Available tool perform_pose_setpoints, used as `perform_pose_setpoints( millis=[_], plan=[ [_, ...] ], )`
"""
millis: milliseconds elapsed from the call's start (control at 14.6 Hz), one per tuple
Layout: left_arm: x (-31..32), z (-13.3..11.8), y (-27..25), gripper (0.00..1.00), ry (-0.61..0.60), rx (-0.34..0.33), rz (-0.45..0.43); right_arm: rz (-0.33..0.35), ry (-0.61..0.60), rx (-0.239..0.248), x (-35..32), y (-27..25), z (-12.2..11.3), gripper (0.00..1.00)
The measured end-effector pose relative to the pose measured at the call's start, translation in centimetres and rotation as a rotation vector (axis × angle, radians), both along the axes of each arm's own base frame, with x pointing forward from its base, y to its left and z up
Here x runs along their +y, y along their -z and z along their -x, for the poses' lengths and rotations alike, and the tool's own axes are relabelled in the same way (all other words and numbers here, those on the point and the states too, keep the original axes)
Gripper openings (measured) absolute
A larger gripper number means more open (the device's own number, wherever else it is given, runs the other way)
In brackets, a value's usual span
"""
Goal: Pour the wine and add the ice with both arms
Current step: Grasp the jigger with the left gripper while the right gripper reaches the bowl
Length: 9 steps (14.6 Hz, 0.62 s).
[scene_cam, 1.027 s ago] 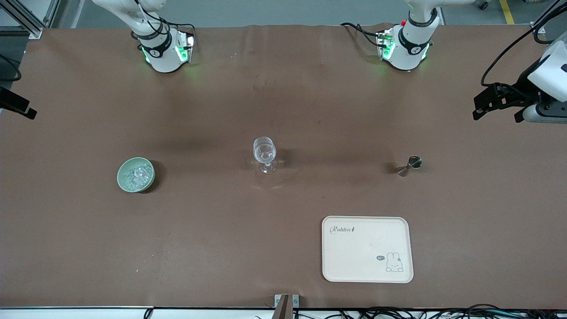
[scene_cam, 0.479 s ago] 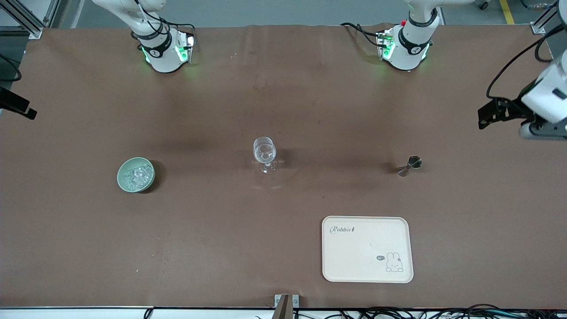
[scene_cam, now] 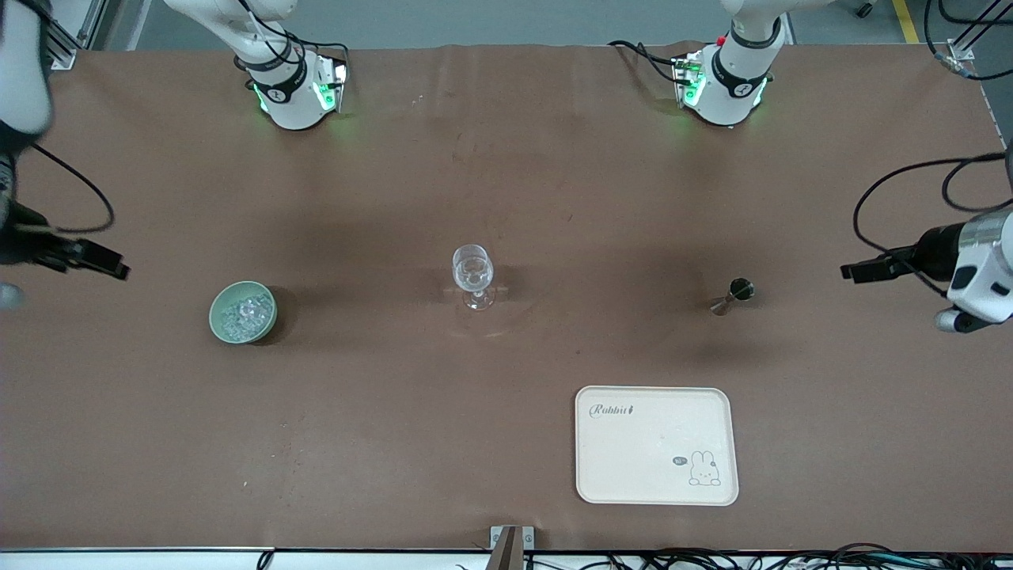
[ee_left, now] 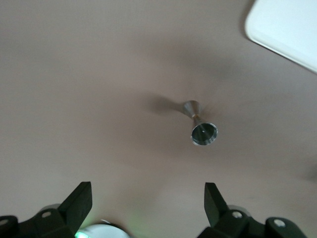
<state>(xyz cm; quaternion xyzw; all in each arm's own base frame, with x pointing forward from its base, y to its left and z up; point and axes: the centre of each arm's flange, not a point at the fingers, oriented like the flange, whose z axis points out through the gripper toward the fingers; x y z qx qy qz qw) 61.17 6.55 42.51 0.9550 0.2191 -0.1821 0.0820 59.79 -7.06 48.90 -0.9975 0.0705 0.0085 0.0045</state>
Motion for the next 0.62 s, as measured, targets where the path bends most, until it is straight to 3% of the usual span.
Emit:
perform_pose_setpoints(
  millis=[411,616],
  plan=[
    [5.4,-0.2,15.2,1.00,-0.338,0.234,0.278,-0.002,-0.041,0.010,2.5,12.3,-0.7,1.00],
    [4.9,-0.8,20.4,1.00,-0.477,0.295,0.323,0.001,-0.063,-0.016,2.9,17.4,0.8,1.00]
  ],
)
